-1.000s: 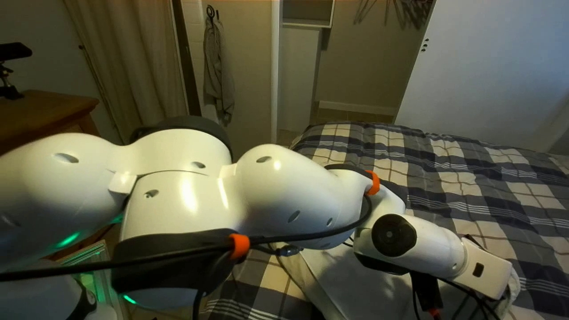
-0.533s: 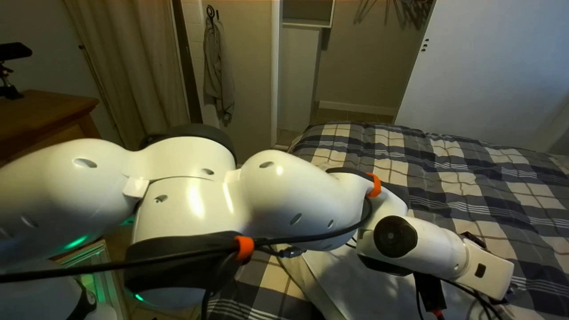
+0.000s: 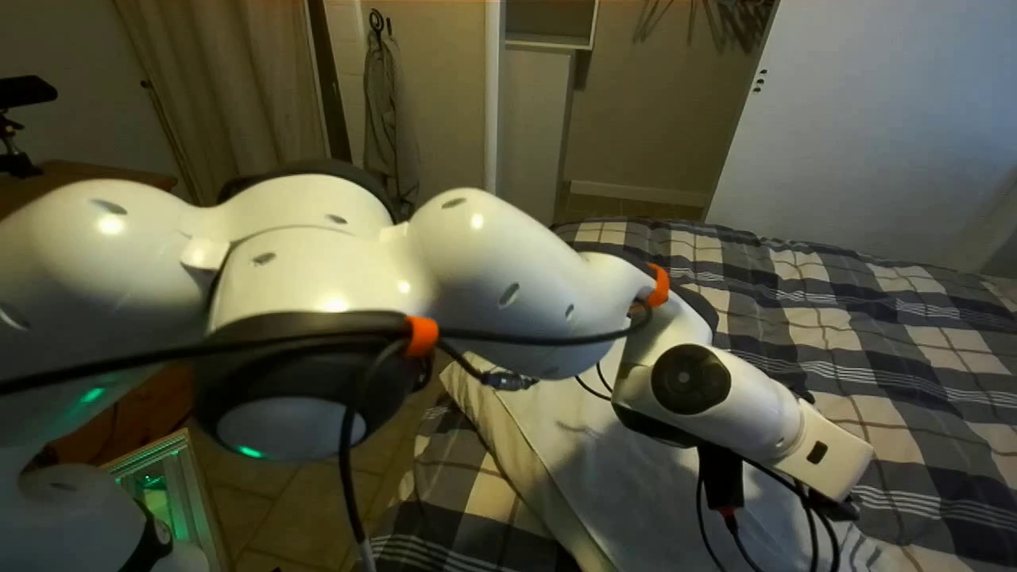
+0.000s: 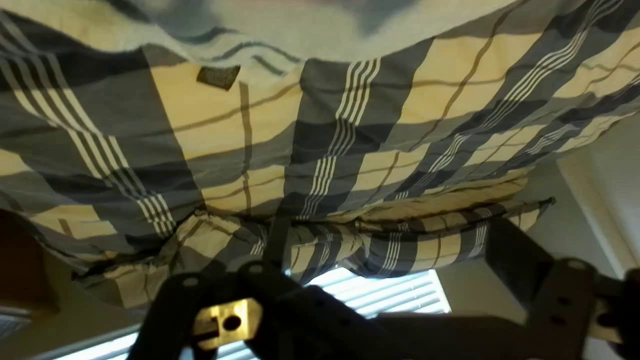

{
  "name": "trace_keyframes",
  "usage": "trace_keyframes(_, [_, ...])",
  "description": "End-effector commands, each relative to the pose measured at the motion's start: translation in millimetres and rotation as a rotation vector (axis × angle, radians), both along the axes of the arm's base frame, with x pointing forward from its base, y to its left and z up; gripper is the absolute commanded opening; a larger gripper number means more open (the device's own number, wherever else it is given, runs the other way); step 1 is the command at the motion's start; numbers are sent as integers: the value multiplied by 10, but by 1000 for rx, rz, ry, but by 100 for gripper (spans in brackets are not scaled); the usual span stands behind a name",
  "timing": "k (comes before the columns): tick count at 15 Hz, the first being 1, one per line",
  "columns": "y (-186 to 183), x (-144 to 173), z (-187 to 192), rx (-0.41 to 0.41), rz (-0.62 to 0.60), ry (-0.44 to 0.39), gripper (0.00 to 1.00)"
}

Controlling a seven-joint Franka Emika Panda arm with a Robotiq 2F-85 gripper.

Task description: Unfold the towel fully from left to right on the pillow

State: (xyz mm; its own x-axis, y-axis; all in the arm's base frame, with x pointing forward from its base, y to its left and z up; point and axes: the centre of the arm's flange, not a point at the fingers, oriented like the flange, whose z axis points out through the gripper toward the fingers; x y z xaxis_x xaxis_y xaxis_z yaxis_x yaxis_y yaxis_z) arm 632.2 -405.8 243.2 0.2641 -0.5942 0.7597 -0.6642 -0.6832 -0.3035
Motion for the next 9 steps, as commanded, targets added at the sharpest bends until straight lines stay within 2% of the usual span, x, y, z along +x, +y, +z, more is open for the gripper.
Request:
trace_keyframes(1, [518,-328,418,120,16,129,100])
trace_keyframes(6, [810,-609,582,153,43,274,100])
trace_keyframes(9, [1034,-769,615,140,65,350,100])
